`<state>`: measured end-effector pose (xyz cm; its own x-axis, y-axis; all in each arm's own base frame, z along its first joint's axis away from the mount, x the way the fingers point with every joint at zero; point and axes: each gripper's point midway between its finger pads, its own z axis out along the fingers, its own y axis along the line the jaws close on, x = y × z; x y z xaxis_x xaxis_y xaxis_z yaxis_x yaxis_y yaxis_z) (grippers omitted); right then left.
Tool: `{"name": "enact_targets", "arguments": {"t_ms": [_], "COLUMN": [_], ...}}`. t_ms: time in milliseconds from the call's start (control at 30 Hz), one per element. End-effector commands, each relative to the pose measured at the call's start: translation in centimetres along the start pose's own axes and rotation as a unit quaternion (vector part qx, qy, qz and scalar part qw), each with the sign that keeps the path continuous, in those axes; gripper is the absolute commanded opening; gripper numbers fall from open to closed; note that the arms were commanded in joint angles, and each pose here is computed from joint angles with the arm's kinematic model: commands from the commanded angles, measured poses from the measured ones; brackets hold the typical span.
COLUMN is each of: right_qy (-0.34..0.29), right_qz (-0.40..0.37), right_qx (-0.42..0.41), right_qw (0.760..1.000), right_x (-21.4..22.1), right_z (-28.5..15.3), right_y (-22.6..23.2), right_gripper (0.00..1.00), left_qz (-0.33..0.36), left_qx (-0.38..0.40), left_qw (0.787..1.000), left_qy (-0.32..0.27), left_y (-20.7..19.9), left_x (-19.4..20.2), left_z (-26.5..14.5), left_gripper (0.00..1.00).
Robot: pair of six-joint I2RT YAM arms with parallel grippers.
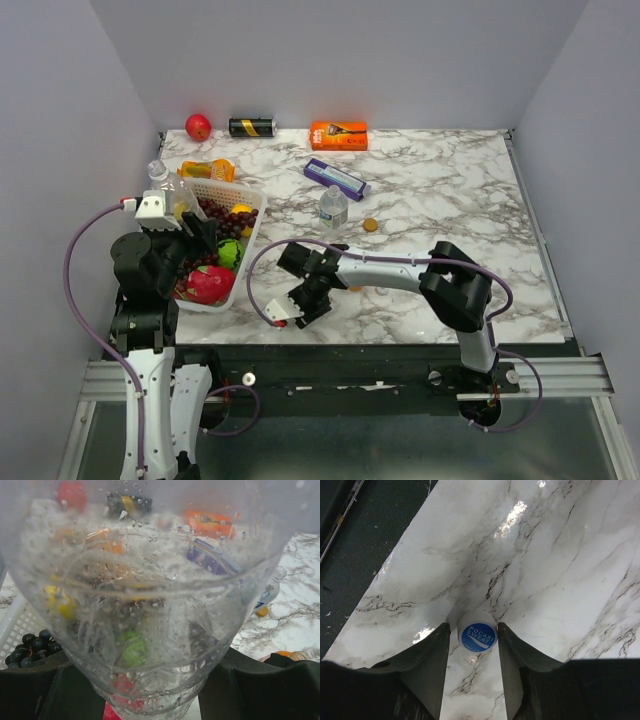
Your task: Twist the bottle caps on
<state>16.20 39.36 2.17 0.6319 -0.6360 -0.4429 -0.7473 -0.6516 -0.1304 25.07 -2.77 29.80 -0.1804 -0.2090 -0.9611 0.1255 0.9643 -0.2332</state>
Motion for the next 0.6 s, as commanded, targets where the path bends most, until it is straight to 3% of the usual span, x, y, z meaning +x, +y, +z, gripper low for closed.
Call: {"name": "enact_targets", "arguments": {"t_ms": [0, 200, 333, 500, 567], "right_qy": [0.018, 0.027, 0.020, -0.050, -0.077], "right_qz": [-0.001, -0.002, 0.000, 0.057, 0.071], "right_qx": [-0.001, 0.013, 0.038, 0.096, 0.111], "right_qw": [1.000, 1.000, 0.999, 0.993, 0.988], "right_x": [0.9, 1.1, 0.2, -3.5, -4.7], "right_z": [1.1, 0.4, -3.3, -14.5, -18.2], "right_y": [0.4, 0.1, -0.1, -0.6, -0.4], "right_gripper": [0.47, 0.31, 0.25, 0.24, 0.24], "left_qz": [0.000, 0.021, 0.057, 0.100, 0.144], "left_qx": [0.024, 0.073, 0.134, 0.229, 0.289], "left_qw": [1.000, 0.997, 0.989, 0.968, 0.946], "left_qy": [-0.010, 0.000, -0.008, 0.021, 0.036], "left_y": [-0.9, -2.4, -4.3, -7.2, -9.7], "left_x": [-0.4, 0.2, -0.1, 0.6, 2.2], "left_z": [-0.1, 0.0, 0.5, 2.6, 2.9], "left_gripper": [0.01, 0.01, 0.00, 0.00, 0.00]}}
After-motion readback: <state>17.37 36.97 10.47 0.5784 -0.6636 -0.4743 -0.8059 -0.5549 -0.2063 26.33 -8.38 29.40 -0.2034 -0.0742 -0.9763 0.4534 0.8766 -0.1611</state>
